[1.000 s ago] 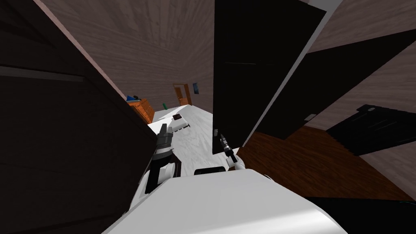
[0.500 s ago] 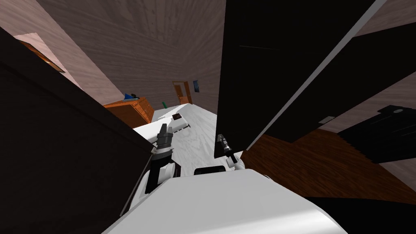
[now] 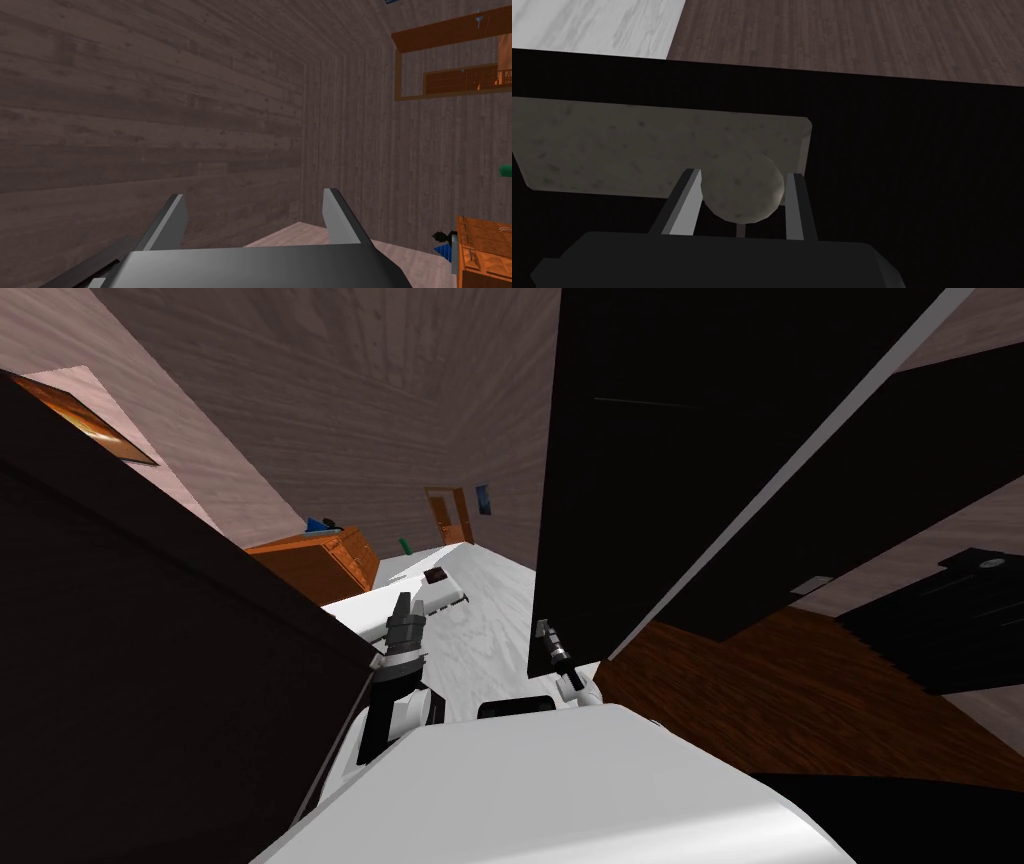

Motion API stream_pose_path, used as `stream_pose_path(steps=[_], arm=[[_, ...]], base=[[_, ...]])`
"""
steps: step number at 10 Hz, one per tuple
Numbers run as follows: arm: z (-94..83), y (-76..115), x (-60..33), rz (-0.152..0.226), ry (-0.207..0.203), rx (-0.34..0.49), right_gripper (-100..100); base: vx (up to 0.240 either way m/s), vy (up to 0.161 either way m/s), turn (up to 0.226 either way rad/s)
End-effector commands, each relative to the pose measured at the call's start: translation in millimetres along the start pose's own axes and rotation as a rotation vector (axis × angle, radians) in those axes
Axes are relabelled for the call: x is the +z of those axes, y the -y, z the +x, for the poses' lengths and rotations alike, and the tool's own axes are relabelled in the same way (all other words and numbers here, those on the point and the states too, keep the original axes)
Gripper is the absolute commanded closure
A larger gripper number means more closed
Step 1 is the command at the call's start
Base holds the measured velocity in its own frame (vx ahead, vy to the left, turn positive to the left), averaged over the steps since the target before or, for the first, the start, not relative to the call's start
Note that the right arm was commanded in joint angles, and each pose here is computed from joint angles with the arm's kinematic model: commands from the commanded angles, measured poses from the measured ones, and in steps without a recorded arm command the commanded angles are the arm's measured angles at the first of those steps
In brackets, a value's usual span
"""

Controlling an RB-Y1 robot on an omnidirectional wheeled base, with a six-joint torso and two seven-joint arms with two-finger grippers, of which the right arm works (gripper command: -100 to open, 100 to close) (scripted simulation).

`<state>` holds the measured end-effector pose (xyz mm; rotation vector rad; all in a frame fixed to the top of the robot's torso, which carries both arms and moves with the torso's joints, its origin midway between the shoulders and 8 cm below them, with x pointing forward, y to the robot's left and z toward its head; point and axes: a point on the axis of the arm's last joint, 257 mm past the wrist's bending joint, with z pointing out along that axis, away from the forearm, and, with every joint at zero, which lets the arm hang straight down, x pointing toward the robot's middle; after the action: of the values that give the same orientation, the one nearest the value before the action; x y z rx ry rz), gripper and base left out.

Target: Push the door open

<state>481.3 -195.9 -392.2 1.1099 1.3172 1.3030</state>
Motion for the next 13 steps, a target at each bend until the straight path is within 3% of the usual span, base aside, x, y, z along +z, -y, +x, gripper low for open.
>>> stream_pose_path(steps=[1, 3, 8, 10, 13], arm=[[-0.4, 0.1, -0.4, 0.0, 0.001, 0.001, 100], [-0.4, 0.1, -0.4, 0.0, 0.001, 0.001, 100], [-26.4, -0.6, 1.7, 0.005, 0.076, -0.026, 100], [-26.3, 0.1, 1.4, 0.007, 0.076, -0.026, 100], [-28.9, -1.1, 4.4, 0.008, 0.13, -0.013, 100]], base=[[-0.009, -0.003, -0.001], [-0.003, 0.0, -0.001], [0.172, 0.064, -0.059], [0.085, 0.034, -0.018], [0.17, 0.075, -0.106]])
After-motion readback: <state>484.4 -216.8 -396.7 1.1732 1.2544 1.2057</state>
